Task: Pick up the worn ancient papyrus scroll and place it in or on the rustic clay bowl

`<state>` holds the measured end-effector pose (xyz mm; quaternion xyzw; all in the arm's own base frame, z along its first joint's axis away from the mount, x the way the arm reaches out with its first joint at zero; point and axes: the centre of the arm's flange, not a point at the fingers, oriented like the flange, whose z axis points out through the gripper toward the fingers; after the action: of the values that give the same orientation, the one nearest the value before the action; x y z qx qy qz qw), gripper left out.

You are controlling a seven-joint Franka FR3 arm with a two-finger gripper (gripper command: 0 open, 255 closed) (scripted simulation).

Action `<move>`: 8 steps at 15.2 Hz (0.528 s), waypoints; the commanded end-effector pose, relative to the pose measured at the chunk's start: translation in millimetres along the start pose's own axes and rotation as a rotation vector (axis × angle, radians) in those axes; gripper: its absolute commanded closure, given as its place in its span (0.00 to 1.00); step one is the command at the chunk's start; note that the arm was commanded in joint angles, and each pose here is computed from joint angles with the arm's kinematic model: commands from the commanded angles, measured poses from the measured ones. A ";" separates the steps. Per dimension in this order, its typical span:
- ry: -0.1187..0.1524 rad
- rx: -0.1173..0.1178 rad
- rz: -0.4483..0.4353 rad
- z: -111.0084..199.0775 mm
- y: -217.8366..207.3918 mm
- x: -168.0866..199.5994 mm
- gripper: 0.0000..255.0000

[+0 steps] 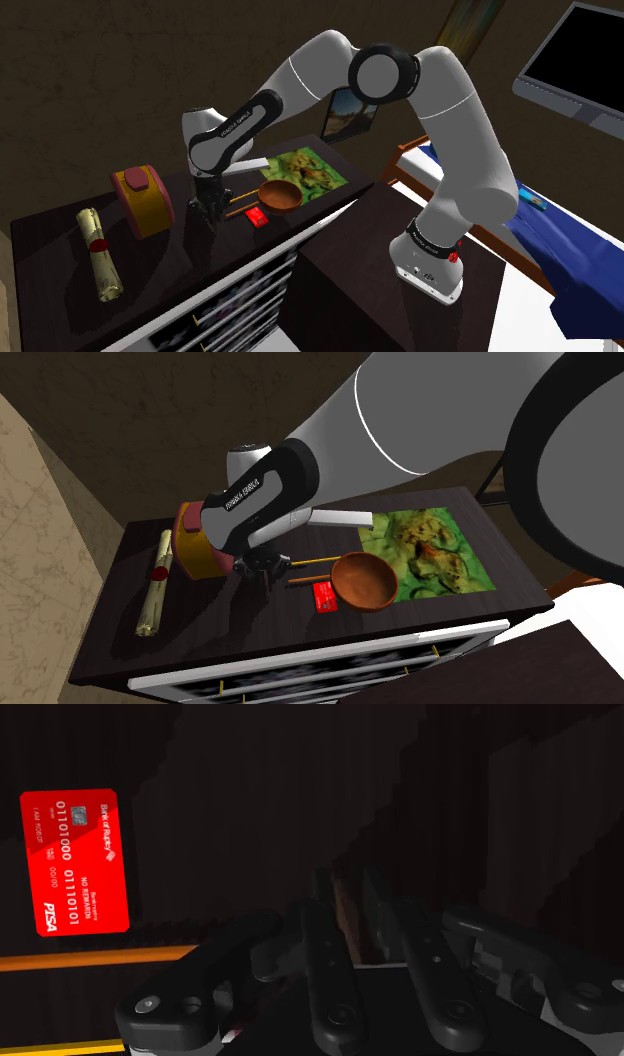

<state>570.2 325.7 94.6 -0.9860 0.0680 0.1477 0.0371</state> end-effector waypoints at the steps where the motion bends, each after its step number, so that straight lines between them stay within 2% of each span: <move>1: 0.000 0.000 0.000 0.0 0.0 0.0 1.00; 8: 0.000 0.000 0.000 -5.0 -0.3 -1.6 1.00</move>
<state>570.2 325.8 97.2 -0.9860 0.0679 0.1477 0.0370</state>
